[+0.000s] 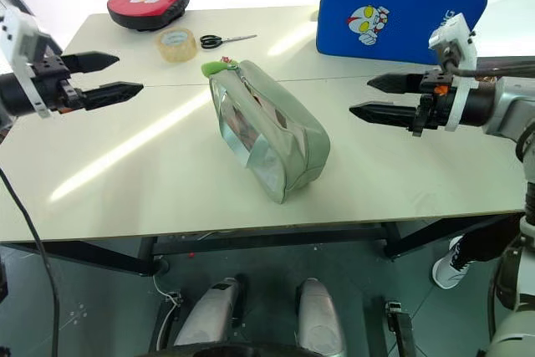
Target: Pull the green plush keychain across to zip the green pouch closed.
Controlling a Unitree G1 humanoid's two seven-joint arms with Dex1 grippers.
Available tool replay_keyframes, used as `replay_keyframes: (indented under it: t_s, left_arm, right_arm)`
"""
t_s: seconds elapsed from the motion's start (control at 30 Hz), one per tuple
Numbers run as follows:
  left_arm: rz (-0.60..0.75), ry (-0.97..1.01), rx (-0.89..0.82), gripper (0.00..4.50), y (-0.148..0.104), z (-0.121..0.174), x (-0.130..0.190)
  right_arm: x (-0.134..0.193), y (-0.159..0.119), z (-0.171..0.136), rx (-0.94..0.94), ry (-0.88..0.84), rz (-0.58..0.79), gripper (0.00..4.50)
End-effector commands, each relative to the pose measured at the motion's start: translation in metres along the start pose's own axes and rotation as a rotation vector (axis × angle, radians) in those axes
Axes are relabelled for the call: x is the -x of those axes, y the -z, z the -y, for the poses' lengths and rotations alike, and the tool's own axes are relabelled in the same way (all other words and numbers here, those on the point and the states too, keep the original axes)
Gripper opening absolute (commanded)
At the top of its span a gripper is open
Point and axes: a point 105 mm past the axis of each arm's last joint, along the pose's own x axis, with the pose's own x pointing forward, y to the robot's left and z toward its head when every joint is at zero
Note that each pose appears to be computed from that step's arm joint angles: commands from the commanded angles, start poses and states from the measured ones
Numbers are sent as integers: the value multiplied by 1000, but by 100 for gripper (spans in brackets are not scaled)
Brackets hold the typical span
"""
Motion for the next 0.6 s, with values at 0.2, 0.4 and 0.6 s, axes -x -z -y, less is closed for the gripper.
replay_keyframes:
  t_s: [0.2, 0.4, 0.6]
  left_arm:
    - [11, 11, -22, 447, -5, 0, 0]
    - [13, 19, -34, 447, -4, 1, -3]
    - [28, 109, -55, 447, -6, 23, -12]
  right_arm:
    - [4, -5, -7, 60, 19, 7, 450]
    - [-7, -3, -7, 97, 46, -3, 450]
    - [-25, -15, -8, 50, 49, 25, 450]
